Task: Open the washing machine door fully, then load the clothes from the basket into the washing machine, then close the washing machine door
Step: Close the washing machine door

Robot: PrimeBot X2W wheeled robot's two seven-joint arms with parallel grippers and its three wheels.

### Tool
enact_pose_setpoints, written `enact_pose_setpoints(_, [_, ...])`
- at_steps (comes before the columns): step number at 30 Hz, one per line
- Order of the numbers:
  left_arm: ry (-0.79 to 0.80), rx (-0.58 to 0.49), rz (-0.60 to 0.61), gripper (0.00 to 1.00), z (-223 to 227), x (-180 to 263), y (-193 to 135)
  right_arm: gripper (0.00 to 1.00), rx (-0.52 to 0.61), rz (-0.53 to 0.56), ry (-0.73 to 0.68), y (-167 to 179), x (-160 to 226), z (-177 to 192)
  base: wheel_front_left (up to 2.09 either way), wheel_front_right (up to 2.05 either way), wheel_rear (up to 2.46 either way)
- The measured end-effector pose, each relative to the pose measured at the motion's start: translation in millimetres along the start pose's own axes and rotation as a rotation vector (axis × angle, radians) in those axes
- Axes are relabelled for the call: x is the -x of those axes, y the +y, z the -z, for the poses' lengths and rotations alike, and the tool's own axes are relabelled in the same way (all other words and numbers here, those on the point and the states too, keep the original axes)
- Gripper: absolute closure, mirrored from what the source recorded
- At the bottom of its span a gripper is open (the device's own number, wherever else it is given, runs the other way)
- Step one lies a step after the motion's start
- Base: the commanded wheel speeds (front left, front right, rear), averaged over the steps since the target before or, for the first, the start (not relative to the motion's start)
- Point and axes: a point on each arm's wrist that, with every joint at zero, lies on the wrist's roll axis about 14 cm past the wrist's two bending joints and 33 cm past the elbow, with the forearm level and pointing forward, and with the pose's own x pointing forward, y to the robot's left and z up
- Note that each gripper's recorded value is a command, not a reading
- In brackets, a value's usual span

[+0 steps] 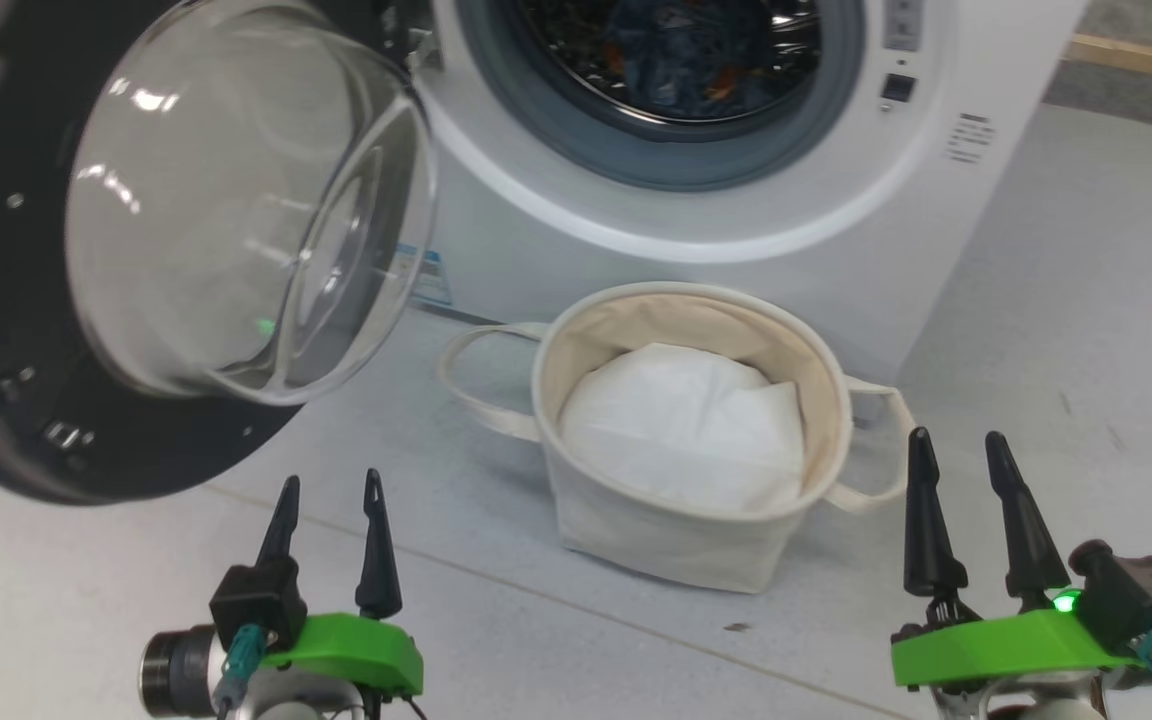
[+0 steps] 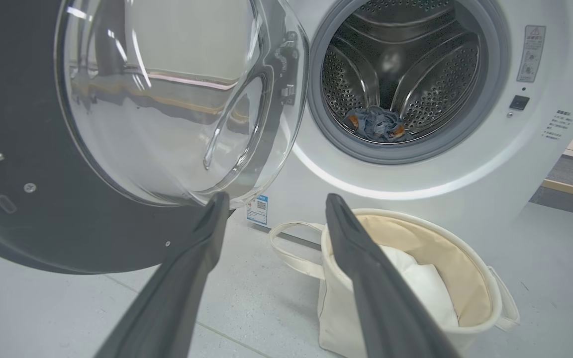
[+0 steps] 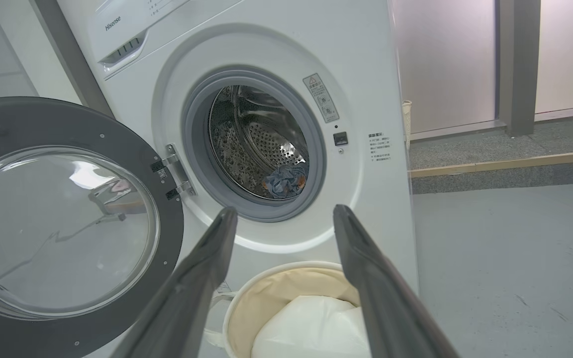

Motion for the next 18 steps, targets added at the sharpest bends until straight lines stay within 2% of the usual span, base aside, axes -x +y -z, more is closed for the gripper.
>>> enact_pose_setpoints(18, [-0.03,0.01,-0.241,0.0,-13,36,80,0.0,-0.054,-0.249,0.064,78,-35,33,0.0,0.0,0.0])
